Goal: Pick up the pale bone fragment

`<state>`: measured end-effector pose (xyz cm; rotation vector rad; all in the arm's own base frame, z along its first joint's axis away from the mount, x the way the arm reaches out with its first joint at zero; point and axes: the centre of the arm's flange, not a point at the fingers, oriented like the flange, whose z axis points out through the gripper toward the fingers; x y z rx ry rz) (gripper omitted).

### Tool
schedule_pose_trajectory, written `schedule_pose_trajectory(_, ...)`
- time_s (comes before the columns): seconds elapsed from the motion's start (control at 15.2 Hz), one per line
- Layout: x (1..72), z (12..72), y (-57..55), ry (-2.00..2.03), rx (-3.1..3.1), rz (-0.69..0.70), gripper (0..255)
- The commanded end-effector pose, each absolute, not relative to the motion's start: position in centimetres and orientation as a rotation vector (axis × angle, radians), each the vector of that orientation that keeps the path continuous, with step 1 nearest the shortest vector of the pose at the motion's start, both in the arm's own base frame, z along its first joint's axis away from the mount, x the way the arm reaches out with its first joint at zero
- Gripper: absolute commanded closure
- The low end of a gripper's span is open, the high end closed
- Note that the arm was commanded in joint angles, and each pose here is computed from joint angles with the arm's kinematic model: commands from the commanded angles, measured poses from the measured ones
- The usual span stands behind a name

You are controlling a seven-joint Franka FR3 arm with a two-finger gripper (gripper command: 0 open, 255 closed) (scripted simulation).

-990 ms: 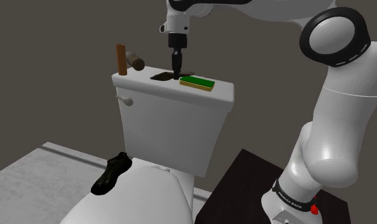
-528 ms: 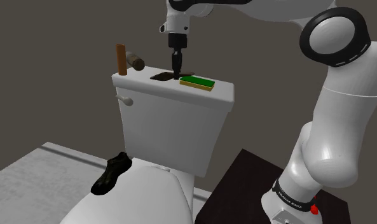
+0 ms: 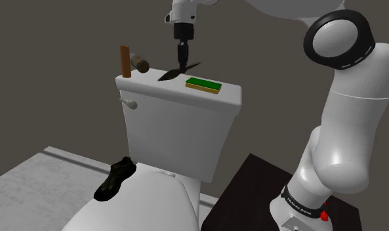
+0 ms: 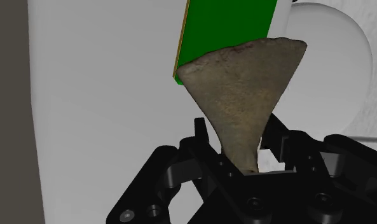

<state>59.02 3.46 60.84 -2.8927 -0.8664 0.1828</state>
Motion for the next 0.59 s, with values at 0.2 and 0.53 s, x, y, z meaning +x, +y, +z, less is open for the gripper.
schedule_pose_trajectory(0.2, 58.9, 63.5, 3.4, -0.866, -2.893, 0.183, 255)
schedule_pose_trajectory(0.53, 58.9, 65.2, 3.4, -0.866, -2.893, 0.183, 255)
